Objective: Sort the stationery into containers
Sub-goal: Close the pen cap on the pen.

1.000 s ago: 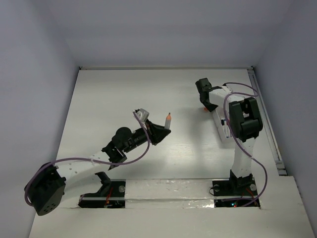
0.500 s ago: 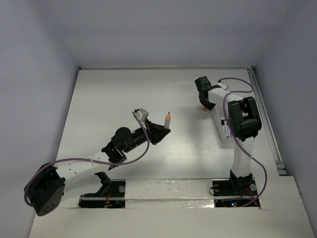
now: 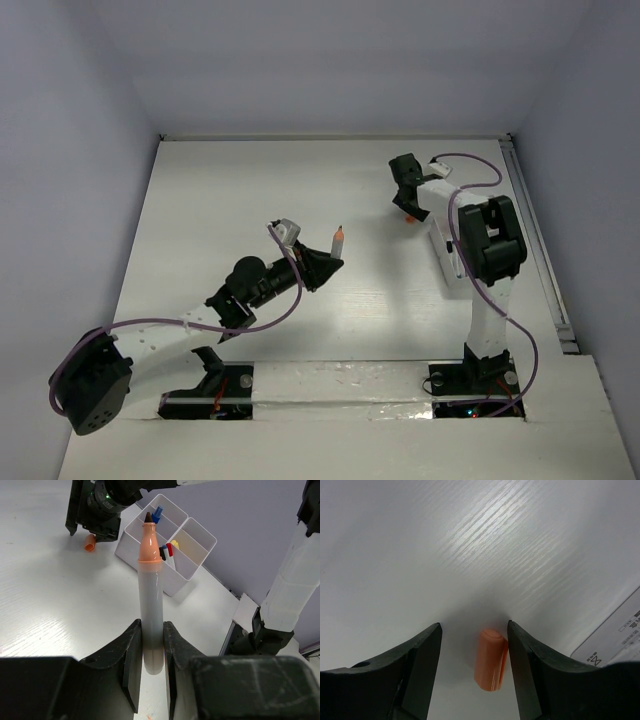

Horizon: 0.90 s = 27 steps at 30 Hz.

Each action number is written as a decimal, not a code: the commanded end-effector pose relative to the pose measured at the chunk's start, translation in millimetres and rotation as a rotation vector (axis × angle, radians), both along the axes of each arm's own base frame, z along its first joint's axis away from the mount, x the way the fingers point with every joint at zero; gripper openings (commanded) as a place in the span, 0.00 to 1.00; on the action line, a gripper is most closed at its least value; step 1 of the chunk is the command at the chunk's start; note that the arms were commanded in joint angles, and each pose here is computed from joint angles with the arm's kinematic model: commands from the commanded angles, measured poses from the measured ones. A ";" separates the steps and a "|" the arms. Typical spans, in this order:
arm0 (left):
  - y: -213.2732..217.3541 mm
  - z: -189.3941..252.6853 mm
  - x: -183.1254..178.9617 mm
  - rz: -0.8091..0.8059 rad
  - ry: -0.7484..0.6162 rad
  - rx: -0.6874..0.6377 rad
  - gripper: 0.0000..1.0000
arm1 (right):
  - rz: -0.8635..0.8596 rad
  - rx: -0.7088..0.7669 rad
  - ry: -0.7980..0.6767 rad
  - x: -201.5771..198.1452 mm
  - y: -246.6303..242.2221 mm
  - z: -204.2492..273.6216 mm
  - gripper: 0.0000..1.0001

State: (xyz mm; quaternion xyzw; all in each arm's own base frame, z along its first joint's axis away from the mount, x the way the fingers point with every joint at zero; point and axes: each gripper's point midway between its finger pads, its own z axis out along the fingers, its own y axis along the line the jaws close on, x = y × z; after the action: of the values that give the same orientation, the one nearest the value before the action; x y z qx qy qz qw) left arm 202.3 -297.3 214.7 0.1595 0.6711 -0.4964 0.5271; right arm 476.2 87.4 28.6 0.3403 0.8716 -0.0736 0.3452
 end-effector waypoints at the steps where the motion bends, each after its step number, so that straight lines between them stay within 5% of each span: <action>1: -2.3 13.4 1.6 0.002 -0.046 -0.024 0.00 | 0.064 0.069 0.014 -9.0 21.7 -10.5 0.61; 18: -2.3 11.2 3.6 0.010 -0.044 -0.014 0.00 | 0.078 0.110 -0.005 -22.3 23.8 -8.0 0.53; 24: -1.7 9.6 4.5 0.015 -0.045 -0.006 0.00 | 0.067 0.100 -0.010 -24.9 20.2 -11.8 0.37; 25: -1.8 8.7 5.7 0.020 -0.045 -0.002 0.00 | 0.064 0.097 -0.019 -25.8 18.8 -12.0 0.25; 27: -1.7 8.1 6.2 0.021 -0.045 0.000 0.00 | 0.074 0.097 -0.025 -25.8 19.1 -12.2 0.18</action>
State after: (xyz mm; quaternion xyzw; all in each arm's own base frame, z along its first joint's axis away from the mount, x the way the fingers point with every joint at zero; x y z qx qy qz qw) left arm 205.8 -296.6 206.1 0.1609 0.6812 -0.4827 0.5264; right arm 465.7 96.4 29.3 0.3375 0.8677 -0.0259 0.3639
